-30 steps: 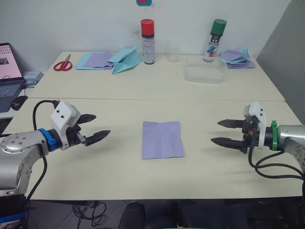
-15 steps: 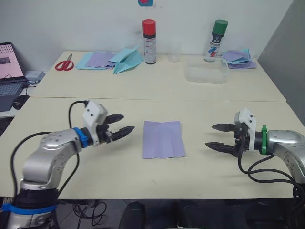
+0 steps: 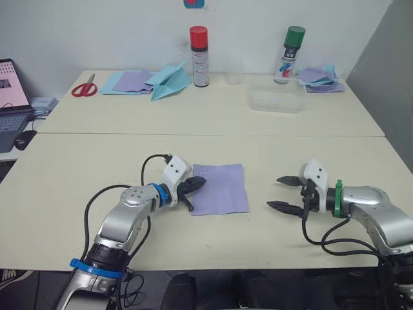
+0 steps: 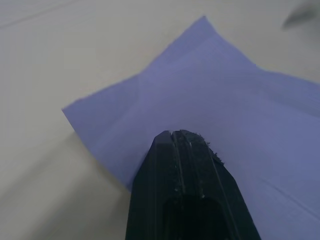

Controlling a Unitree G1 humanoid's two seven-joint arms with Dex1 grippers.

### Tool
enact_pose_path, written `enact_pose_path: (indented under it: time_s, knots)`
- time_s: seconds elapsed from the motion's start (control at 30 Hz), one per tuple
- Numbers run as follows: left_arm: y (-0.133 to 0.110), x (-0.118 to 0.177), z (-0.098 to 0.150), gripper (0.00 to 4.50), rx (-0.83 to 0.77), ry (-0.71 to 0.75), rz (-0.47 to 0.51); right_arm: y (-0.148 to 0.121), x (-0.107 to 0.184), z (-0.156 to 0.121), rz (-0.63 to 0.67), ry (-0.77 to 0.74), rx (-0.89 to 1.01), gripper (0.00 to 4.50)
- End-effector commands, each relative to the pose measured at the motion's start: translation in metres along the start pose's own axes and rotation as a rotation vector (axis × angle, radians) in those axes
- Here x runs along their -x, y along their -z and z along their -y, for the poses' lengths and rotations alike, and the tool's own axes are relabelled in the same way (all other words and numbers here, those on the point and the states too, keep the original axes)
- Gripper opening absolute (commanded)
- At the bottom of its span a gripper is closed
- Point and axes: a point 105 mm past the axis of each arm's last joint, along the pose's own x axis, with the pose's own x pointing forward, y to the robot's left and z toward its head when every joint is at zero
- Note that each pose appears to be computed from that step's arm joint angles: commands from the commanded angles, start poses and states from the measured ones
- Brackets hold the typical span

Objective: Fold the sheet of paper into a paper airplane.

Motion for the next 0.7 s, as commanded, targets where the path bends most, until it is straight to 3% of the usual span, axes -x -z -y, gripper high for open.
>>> enact_pose_path:
  time_s: [0.03,0.2,0.3,0.5,0.63,0.7]
  knots:
    - [0.017,-0.005,0.003,0.02,-0.029,0.007,-0.081,-0.008,-0.006,0.006,0.024,0.033,0.063,4.5]
    - [0.041,-0.008,-0.002,0.02,-0.071,-0.013,-0.174,-0.005,-0.02,0.019,0.014,0.096,0.099,4.5]
    - [0.041,-0.012,-0.003,0.0,-0.065,-0.018,-0.163,-0.001,-0.033,0.02,0.0,0.079,0.111,3.91]
    - [0.04,-0.015,-0.001,0.0,-0.07,-0.009,-0.154,0.009,-0.053,0.02,-0.042,0.054,0.179,1.77]
    - [0.041,-0.016,0.002,0.0,-0.062,-0.005,-0.153,0.004,-0.071,0.01,0.008,0.011,0.122,0.29]
    - [0.042,-0.017,0.002,0.0,-0.06,-0.005,-0.153,-0.006,-0.081,0.0,0.07,-0.018,0.047,0.07]
